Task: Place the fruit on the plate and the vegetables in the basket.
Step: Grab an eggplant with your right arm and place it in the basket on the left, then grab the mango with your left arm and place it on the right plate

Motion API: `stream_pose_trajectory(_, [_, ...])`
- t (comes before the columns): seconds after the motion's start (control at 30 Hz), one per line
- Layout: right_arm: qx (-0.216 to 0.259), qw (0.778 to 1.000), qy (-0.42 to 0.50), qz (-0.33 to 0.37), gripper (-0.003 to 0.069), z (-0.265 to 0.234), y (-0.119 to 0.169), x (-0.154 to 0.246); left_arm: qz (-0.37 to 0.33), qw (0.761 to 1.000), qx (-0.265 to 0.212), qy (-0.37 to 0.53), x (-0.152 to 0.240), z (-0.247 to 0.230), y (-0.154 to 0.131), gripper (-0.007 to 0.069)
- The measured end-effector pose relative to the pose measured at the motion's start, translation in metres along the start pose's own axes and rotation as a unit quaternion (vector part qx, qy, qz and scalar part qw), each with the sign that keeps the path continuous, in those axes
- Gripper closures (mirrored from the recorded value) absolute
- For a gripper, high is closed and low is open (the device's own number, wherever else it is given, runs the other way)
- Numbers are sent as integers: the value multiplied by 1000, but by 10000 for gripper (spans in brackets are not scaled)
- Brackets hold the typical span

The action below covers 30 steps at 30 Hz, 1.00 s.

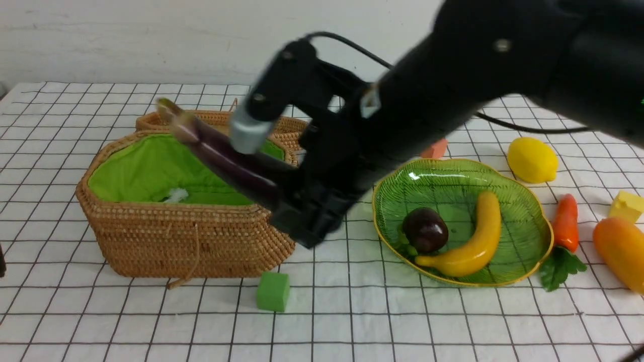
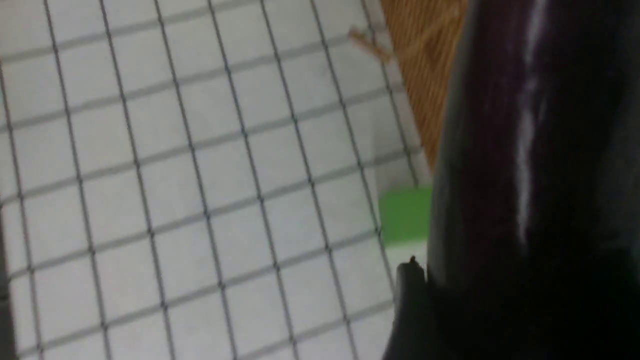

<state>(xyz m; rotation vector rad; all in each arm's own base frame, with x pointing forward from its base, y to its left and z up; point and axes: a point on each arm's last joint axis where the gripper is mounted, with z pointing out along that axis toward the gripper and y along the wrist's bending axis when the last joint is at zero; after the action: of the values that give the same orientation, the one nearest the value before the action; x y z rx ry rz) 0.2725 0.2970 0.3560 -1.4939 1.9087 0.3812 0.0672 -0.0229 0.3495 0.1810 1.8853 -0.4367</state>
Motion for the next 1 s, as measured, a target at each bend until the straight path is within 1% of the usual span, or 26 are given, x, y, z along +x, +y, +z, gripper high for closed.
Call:
stream_pose_trajectory(0.03, [6, 1000, -4, -4, 232, 5, -2, -3, -3, 1000, -1, 0, 0, 0, 0, 638])
stream_pose_trajectory(0.13, [47, 998, -30, -23, 232, 51, -25, -22, -9, 1000, -2, 0, 0, 0, 0, 638])
stream_pose_trajectory(0.2, [60, 997, -27, -34, 232, 71, -33, -24, -12, 1000, -1, 3, 0, 0, 0, 638])
stream_pose_trajectory(0.27, [66, 997, -26, -39, 232, 79, -36, -25, -14, 1000, 0, 4, 1, 0, 0, 638])
stream_pose_trajectory(0.3, [72, 996, -24, -43, 222, 86, -39, -26, -17, 1000, 1, 6, 1, 0, 0, 638])
stream_pose_trajectory(0.33, [78, 996, -18, -44, 181, 91, -41, -24, -20, 1000, 4, 7, 1, 0, -1, 638])
stream_pose_trajectory(0.4, [79, 996, -17, -41, 132, 91, -41, -24, -22, 1000, 7, 6, 1, 0, -1, 638])
stream_pose_trajectory(0.43, [78, 996, -14, -31, 41, 88, -41, -25, -20, 1000, 14, 3, 0, 0, -3, 638])
stream_pose_trajectory(0.5, [75, 997, -7, -14, -6, 75, -40, -27, -12, 1000, 26, -3, -1, 0, -5, 638])
stream_pose_trajectory(0.57, [74, 997, 1, -3, -10, 60, -38, -28, -4, 999, 39, -8, -1, 0, -7, 638])
stream_pose_trajectory(0.6, [80, 997, 7, 7, 2, 39, -37, -31, 0, 999, 48, -11, -2, 0, -9, 638])
stream_pose_trajectory(0.63, [78, 997, 11, 10, 2, 39, -36, -31, 0, 999, 51, -13, -2, -1, -9, 638])
stream_pose_trajectory(0.67, [91, 995, 30, 21, 46, 7, -34, -31, 12, 997, 71, -20, -3, -1, -13, 638])
stream_pose_trajectory(0.7, [105, 993, 48, 32, 83, -13, -35, -29, 21, 996, 84, -23, -4, -1, -16, 638])
stream_pose_trajectory(0.73, [118, 990, 63, 46, 120, -29, -37, -26, 29, 995, 97, -26, -5, 0, -19, 638])
stream_pose_trajectory(0.77, [136, 985, 80, 68, 172, -47, -42, -20, 40, 993, 112, -27, -5, 1, -22, 638])
stream_pose_trajectory(0.8, [145, 983, 79, 75, 195, -54, -44, -19, 38, 992, 117, -23, -5, 2, -24, 638])
stream_pose_trajectory(0.83, [177, 973, 87, 119, 283, -76, -57, -8, 51, 989, 139, -17, -5, 6, -29, 638])
stream_pose_trajectory(0.87, [192, 966, 88, 146, 335, -87, -65, 0, 64, 987, 146, -13, -4, 8, -33, 638])
stream_pose_trajectory(0.93, [223, 943, 102, 223, 464, -109, -89, 31, 82, 980, 181, 11, 0, 14, -42, 638])
stream_pose_trajectory(0.97, [226, 938, 111, 238, 487, -110, -92, 40, 87, 977, 192, 17, 0, 15, -44, 638])
stream_pose_trajectory(1.0, [231, 924, 123, 278, 540, -116, -100, 59, 96, 972, 211, 27, 2, 17, -48, 638])
